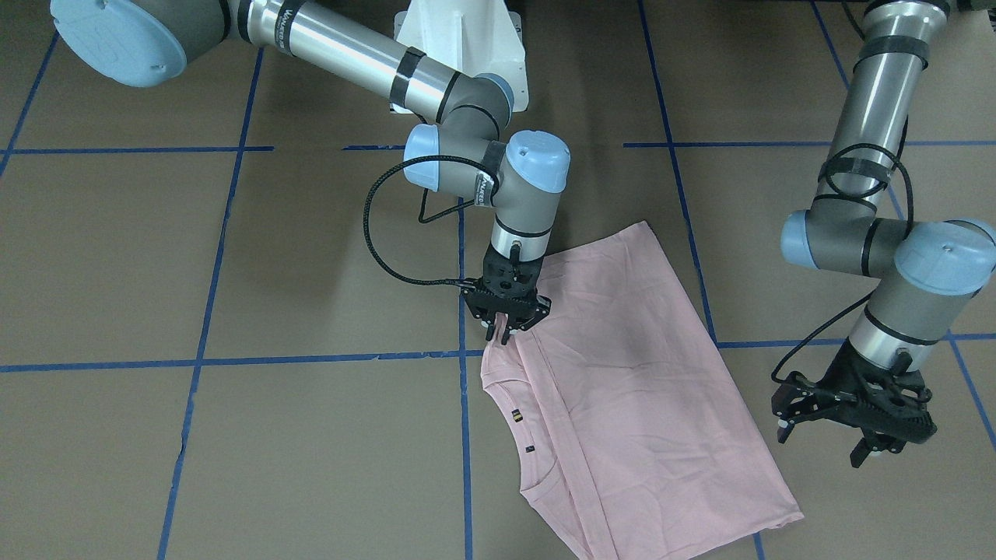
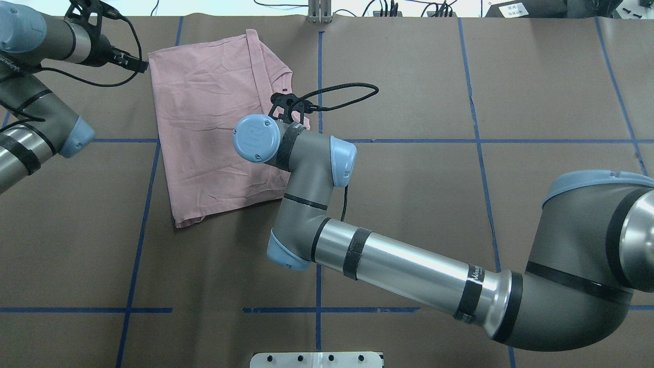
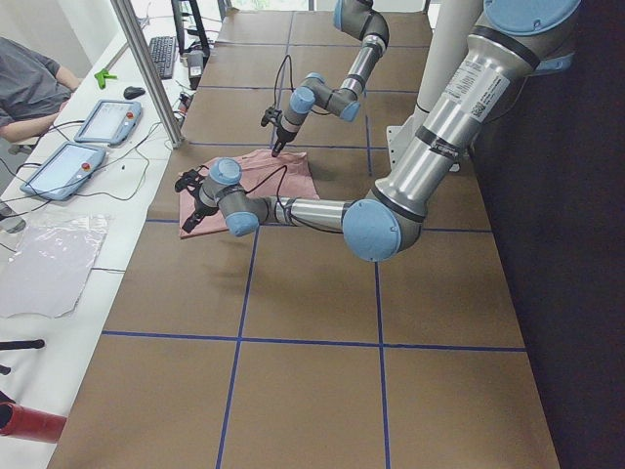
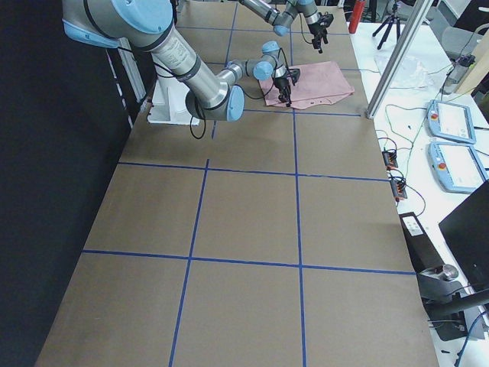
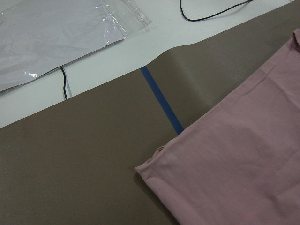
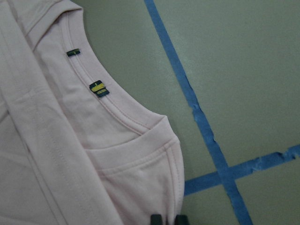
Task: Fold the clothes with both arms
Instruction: 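Move the right gripper onto the shirt near the collar label, then drag the shirt with the right gripper toward the robot to straighten it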
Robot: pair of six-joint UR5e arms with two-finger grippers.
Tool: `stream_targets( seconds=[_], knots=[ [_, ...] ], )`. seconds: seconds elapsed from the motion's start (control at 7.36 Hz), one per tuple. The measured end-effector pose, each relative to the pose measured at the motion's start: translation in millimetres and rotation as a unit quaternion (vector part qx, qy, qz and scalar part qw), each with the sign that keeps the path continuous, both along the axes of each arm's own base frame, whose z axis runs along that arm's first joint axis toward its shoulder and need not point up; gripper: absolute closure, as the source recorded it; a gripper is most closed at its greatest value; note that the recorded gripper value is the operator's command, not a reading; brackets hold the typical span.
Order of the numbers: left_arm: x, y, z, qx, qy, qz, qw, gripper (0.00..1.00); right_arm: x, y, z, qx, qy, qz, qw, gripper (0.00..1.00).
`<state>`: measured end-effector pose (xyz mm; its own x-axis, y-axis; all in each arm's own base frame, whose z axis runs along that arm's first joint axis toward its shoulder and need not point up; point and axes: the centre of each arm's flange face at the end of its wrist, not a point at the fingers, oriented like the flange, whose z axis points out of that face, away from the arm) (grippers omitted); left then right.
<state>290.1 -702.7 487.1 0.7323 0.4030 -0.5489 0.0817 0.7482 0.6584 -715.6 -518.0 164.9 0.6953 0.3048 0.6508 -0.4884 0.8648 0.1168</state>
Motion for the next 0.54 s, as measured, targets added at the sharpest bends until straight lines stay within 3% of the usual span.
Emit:
stream_targets(
  seconds=[0.54],
  knots=[
    [-3.2,5.7,-8.0,0.008,0.007,-0.001,0.9999,0.0,34.6,17.7,-28.7,-0.001,-0.002,-0.001,1.0,1.0]
  ],
)
